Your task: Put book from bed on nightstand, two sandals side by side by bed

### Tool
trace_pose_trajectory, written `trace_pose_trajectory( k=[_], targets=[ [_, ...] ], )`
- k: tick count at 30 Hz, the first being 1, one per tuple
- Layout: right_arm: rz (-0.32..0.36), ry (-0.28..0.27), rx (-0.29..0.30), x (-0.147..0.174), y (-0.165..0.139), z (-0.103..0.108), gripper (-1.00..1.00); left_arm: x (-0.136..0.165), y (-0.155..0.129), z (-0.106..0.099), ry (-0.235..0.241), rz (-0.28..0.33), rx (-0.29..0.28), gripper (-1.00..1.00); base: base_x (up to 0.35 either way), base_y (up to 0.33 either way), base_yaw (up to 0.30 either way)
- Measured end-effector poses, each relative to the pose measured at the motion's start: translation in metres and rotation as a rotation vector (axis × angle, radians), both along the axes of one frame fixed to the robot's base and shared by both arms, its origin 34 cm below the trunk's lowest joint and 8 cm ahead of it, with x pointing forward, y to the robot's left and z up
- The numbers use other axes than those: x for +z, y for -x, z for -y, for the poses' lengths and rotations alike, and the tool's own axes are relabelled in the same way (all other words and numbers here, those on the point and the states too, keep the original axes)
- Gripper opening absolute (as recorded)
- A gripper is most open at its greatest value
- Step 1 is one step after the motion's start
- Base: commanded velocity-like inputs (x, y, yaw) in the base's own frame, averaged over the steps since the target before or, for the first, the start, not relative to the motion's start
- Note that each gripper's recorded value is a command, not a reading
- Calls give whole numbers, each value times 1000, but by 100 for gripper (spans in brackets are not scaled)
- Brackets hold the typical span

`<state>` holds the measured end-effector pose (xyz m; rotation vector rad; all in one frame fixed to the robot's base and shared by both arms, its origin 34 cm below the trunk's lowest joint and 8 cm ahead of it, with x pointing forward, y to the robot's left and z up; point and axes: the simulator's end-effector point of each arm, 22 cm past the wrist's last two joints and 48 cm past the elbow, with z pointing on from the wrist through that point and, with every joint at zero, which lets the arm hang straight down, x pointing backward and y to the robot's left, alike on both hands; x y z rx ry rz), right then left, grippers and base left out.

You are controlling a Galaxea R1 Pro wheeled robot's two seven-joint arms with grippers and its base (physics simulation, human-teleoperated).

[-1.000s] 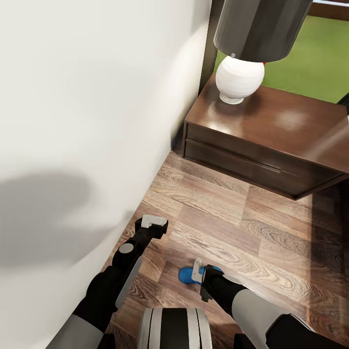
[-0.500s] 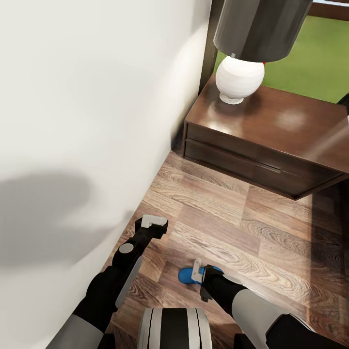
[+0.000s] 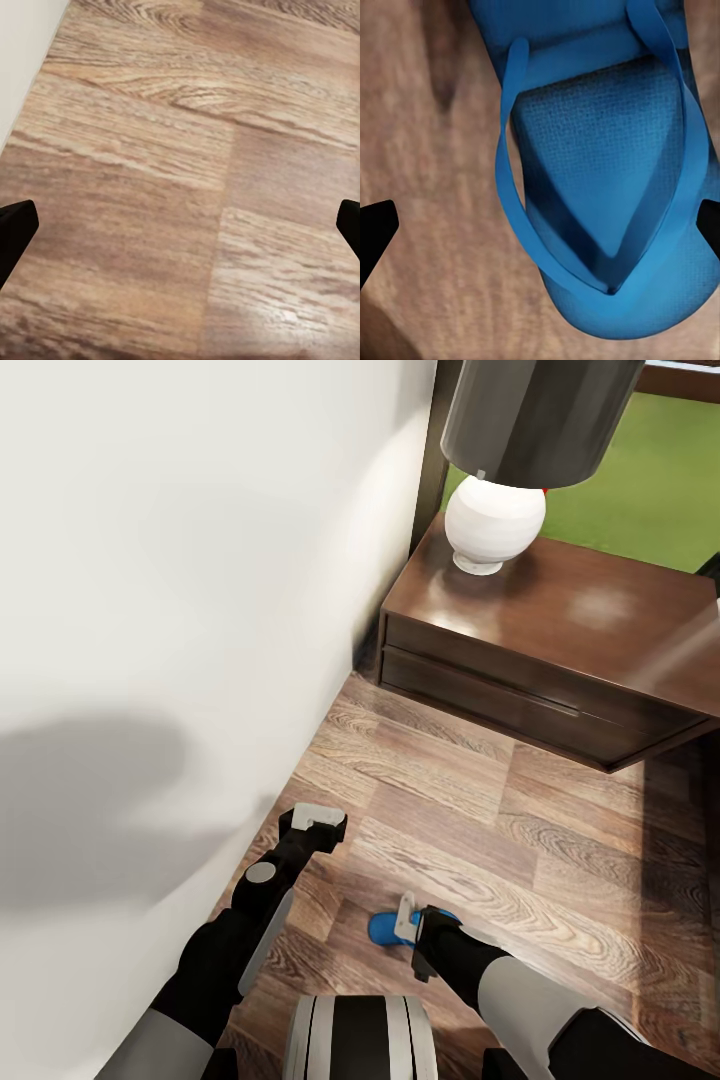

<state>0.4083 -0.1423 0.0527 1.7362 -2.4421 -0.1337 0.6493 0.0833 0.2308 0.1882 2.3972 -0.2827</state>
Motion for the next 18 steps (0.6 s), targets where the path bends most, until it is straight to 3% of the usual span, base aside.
trace_pose_trajectory(
  k=[18],
  targets=[
    [2, 10, 3, 0, -2, 3, 100, 0, 0, 0, 0, 0, 0, 100, 0, 0, 0]
  ],
)
